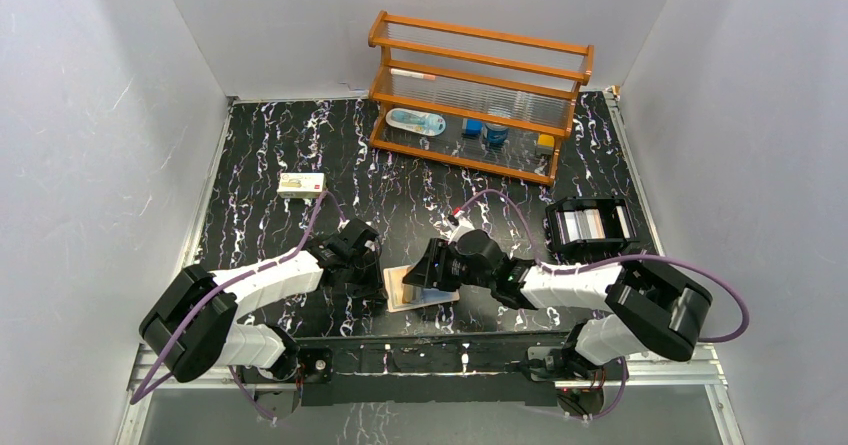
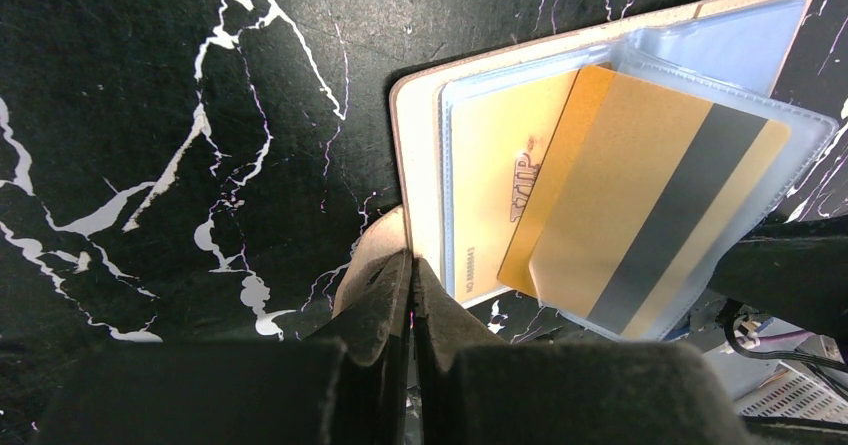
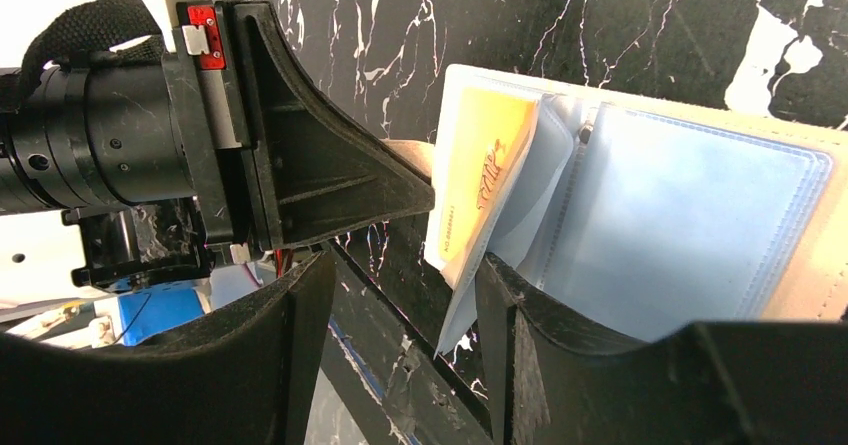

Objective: Put the credit cards into the card holder
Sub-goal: Turn over the card slot in the card holder.

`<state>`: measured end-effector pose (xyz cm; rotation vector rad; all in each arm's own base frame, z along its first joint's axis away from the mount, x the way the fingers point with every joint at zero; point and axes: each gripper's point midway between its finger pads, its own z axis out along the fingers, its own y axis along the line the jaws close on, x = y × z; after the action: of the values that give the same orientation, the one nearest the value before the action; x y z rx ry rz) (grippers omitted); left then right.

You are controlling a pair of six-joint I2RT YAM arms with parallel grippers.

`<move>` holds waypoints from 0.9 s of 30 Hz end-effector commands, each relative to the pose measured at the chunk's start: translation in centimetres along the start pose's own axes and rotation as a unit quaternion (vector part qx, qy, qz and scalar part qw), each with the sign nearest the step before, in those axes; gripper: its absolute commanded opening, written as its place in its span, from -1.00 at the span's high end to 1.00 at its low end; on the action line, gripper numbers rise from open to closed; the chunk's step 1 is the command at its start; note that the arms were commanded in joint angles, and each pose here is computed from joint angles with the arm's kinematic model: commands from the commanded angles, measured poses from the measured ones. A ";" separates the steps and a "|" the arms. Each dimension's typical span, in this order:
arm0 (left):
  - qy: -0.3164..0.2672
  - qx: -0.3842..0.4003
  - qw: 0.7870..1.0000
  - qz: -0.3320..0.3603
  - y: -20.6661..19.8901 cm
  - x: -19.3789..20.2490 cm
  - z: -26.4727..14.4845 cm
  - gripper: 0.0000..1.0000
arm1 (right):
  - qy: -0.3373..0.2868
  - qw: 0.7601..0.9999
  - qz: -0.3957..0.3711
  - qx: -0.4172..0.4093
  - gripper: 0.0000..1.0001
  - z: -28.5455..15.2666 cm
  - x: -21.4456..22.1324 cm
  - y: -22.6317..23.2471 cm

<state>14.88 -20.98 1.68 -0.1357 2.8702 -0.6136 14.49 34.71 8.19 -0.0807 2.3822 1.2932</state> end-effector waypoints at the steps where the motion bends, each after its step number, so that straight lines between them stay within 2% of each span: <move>1: 0.014 0.007 1.000 0.004 0.0 0.7 -0.3 1.00 | -0.005 0.999 -0.003 -0.047 -0.23 0.2 -0.5 2.4; 11: 0.014 0.012 1.000 0.010 -0.4 0.6 -0.4 1.00 | 0.001 0.998 -0.018 -0.054 -0.24 0.6 -1.2 3.8; 17: 0.013 0.014 1.000 0.010 -0.6 0.4 -0.4 1.00 | 0.024 0.997 -0.026 -0.067 -0.25 1.0 -0.4 4.3; 23: 0.015 0.010 1.000 0.006 -0.4 0.5 -0.3 1.00 | 0.038 0.998 -0.019 -0.035 -0.25 1.9 0.3 2.5; 27: 0.011 0.009 1.000 0.007 -0.3 0.4 -0.4 1.00 | 0.037 0.999 -0.020 0.022 -0.24 2.0 0.2 0.5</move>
<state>14.66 -21.10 1.73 -0.1190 2.8780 -0.6286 13.85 36.25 6.86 -0.1567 2.4708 1.3036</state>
